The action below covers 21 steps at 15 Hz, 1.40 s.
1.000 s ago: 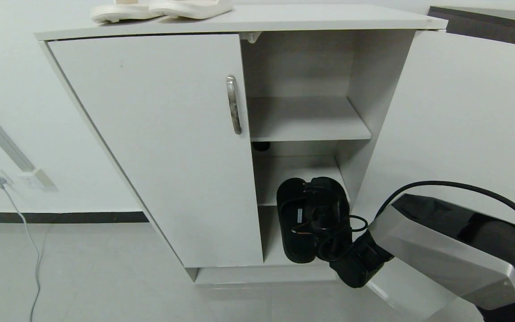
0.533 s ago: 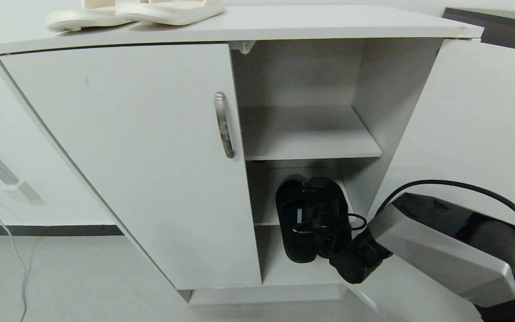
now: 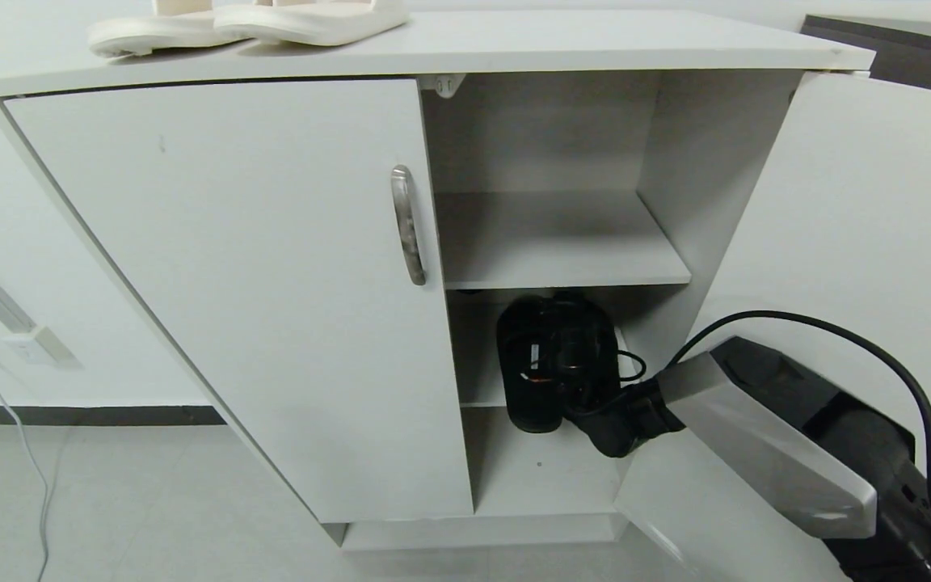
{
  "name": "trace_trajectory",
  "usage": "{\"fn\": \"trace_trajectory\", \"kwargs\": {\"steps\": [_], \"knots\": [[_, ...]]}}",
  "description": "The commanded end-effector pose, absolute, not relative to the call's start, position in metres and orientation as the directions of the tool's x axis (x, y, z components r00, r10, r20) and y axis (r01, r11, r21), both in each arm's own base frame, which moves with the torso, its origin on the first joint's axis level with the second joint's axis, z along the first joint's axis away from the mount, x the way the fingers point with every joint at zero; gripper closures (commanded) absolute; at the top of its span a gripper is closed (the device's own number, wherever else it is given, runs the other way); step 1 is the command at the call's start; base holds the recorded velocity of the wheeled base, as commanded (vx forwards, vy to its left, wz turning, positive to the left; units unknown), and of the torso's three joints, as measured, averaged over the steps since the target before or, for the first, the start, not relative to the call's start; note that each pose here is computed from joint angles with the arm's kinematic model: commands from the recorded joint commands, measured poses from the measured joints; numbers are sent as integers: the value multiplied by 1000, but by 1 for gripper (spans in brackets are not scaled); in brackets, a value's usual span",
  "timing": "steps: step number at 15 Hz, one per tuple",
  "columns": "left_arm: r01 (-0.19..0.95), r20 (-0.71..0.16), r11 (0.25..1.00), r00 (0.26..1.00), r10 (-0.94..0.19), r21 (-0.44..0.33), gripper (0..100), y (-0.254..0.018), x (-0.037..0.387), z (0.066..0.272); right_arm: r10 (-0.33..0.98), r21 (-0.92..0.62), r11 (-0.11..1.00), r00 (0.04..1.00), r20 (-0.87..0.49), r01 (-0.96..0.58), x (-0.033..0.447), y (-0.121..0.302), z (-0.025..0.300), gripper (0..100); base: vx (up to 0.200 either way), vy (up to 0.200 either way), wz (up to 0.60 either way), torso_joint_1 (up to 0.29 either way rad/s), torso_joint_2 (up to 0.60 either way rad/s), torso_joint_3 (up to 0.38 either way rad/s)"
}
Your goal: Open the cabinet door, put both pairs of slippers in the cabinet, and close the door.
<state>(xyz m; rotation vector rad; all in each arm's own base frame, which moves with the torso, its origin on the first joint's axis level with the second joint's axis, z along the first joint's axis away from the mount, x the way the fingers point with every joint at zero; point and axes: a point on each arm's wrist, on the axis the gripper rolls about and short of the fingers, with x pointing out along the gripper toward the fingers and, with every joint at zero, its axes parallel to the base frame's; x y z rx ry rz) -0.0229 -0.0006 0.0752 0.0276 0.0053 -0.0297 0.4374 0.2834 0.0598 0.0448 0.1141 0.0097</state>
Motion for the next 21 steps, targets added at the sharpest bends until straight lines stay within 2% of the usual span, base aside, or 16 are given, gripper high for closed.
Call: {"fn": "trace_trajectory", "kwargs": {"steps": [1,20,21], "knots": [[31,-8,999,1000,-31,27,100,-1,-23,75,-5,51,999,994,-105,11,451,282,56,100,0,0,0,0,0,0],[29,-8,999,1000,-29,20,100,-1,-23,75,-34,46,998,993,-110,40,478,280,42,100,0,0,0,0,0,0],[28,-8,999,1000,-28,20,100,-1,-23,75,-36,45,998,993,-112,41,478,280,42,0,0,0,0,0,0,0]]}}
